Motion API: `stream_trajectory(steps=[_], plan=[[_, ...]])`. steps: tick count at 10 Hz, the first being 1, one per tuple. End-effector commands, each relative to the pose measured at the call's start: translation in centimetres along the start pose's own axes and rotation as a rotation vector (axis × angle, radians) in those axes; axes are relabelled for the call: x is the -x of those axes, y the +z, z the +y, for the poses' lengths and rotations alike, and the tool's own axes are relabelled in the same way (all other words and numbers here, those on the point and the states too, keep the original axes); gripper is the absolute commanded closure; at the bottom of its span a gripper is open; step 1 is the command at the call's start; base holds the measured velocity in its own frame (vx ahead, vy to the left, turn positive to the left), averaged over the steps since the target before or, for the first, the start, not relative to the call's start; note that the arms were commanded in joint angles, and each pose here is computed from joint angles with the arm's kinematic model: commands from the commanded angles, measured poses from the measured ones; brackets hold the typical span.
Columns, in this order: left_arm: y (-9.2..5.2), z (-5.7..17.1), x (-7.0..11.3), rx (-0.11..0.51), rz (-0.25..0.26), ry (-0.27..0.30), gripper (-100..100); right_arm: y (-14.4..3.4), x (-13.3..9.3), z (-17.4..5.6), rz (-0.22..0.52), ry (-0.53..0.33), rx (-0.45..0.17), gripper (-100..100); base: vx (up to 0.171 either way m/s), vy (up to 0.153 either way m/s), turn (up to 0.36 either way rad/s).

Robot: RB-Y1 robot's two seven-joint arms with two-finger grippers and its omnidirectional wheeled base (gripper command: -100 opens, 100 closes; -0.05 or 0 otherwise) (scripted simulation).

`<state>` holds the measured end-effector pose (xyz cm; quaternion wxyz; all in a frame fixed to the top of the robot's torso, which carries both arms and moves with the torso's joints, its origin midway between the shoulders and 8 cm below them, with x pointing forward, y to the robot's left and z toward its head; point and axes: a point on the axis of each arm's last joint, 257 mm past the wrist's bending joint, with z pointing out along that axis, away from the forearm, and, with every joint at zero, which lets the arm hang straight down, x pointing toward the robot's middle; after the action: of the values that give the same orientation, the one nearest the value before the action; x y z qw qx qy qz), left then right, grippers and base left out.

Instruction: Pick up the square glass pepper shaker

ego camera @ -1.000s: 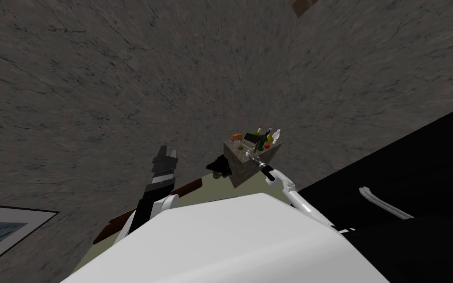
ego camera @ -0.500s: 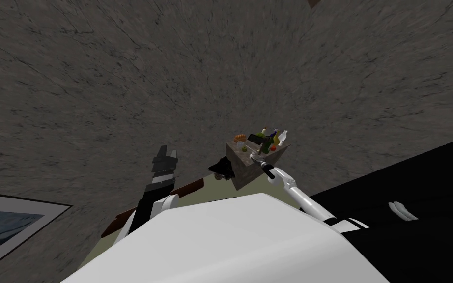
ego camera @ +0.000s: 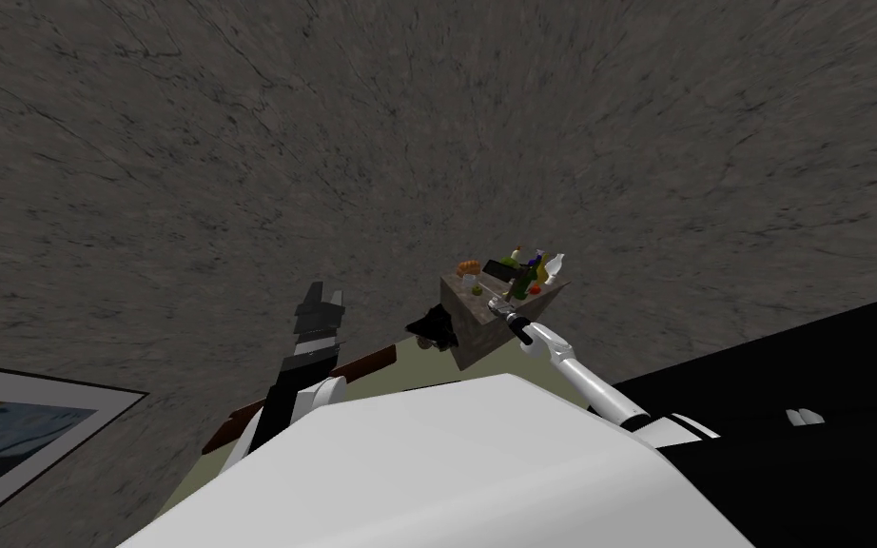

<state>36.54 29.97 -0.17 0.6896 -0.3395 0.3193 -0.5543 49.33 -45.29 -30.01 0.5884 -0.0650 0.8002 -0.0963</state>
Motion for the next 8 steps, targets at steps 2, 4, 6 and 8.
stream_trajectory(steps=[2,4,6,8], plan=[[0.0,0.0,0.0,0.000,0.000,0.000,0,0.0,0.0,0.0,0.000,0.000,0.000,100,0.000,0.000,0.000],[0.0,0.0,0.0,0.000,0.000,0.000,0,0.0,0.0,0.0,0.000,0.002,0.001,100,0.000,0.000,0.000],[0.0,0.0,0.0,0.000,0.000,0.000,0,0.0,0.0,0.1,0.000,0.002,0.001,0,0.000,0.000,0.000],[0.0,0.0,0.0,0.000,0.000,0.000,0,-0.6,-1.8,-1.3,0.046,0.010,-0.015,-100,-0.126,-0.098,-0.024]])
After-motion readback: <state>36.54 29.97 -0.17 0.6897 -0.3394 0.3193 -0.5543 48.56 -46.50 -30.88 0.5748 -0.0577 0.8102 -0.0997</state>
